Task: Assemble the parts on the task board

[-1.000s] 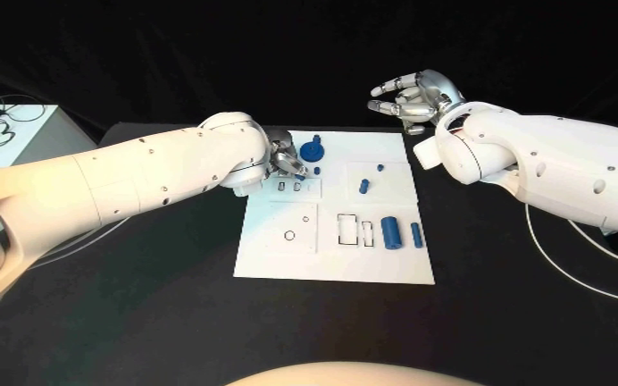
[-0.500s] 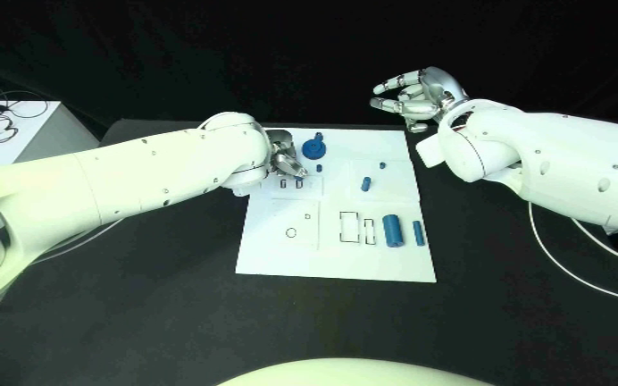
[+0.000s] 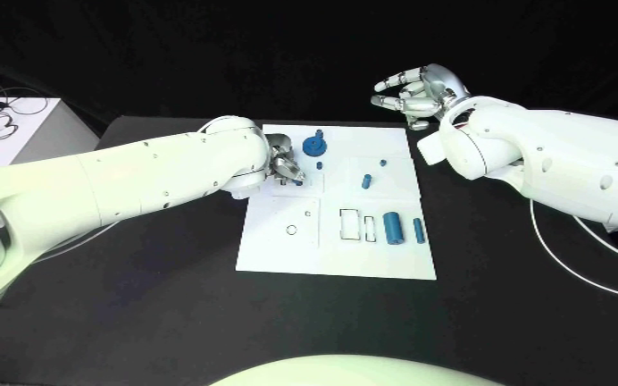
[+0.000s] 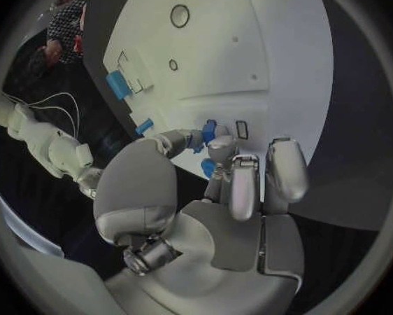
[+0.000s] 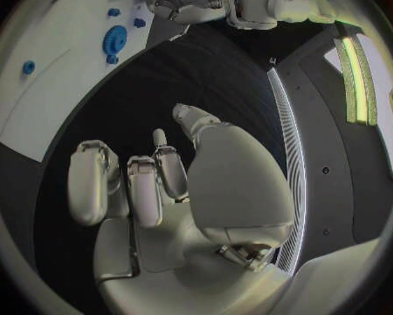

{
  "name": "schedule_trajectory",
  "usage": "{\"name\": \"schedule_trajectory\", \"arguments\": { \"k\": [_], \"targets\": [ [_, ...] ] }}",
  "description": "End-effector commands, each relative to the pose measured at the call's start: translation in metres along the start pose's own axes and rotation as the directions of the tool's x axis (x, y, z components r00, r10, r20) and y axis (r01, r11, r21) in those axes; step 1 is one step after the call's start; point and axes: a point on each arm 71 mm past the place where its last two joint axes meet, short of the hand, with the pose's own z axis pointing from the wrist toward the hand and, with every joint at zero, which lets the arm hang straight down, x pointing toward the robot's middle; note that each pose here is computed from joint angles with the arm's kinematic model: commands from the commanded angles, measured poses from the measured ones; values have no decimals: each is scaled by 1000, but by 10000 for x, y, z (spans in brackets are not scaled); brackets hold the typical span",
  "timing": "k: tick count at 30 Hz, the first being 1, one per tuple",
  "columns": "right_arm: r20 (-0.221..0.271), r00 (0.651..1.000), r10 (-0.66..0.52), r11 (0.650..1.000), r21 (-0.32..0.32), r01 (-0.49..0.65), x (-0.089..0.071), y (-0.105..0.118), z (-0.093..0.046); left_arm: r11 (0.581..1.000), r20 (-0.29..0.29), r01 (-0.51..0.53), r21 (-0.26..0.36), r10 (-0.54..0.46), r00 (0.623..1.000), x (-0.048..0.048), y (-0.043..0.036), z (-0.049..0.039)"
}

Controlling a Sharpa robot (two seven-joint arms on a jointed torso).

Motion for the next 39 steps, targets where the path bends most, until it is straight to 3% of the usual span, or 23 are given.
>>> {"name": "schedule_trajectory", "arguments": {
  "k": [1,19,39],
  "targets": [
    [-13,1000,-6,1000,-4,6,6,3,1,1000,-7,0,-1,0,1000,30,5,10],
    [-17,1000,-6,1000,-4,6,11,2,2,1000,-19,-6,0,6,1000,56,-1,21],
    [-21,1000,-6,1000,-2,6,15,-1,2,999,-78,-43,-9,42,996,75,-38,75]
  ]
}}
